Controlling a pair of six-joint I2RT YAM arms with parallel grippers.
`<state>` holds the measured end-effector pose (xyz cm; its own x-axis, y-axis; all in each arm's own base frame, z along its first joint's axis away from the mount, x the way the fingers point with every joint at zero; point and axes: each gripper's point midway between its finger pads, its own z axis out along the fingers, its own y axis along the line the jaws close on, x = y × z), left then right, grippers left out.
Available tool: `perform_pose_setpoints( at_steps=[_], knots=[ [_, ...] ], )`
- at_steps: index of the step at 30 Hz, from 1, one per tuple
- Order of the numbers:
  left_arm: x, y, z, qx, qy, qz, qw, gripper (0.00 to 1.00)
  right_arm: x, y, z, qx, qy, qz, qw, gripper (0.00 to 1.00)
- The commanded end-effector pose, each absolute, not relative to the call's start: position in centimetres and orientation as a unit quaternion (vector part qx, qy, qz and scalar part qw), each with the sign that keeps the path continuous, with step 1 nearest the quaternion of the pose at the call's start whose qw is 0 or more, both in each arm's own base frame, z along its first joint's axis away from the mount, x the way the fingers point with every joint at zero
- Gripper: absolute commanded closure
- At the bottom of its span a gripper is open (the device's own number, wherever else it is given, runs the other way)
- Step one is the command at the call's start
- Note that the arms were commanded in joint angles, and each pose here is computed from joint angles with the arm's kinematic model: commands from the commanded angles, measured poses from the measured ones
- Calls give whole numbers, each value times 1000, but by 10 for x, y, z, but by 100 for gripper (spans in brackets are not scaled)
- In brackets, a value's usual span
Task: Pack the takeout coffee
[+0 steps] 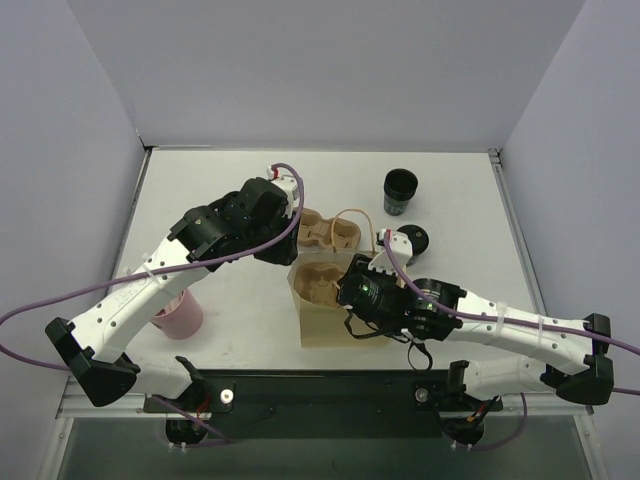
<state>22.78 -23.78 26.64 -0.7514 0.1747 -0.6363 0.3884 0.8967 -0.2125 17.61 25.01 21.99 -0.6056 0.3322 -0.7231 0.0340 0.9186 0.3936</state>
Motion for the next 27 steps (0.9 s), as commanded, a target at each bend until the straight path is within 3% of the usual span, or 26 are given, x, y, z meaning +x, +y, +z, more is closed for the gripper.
perform_pose_setpoints(
  at_steps=[1, 18, 24, 25, 27],
  knots=[
    [231, -233, 276, 152, 915, -165, 337, 57, 174, 240, 196, 98, 893, 140, 416, 67],
    [234, -230, 277, 151, 915, -155, 342, 56, 174, 235, 173, 85, 907, 109, 398, 65],
    [234, -233, 282, 152, 912, -163, 344, 56, 180, 236, 195, 84, 897, 119, 418, 53],
    [234, -235, 285, 153, 911, -168, 345, 57, 181, 236, 201, 83, 894, 123, 422, 44],
    [233, -237, 290, 151, 910, -174, 346, 57, 184, 236, 218, 81, 888, 130, 435, 36]
  ],
)
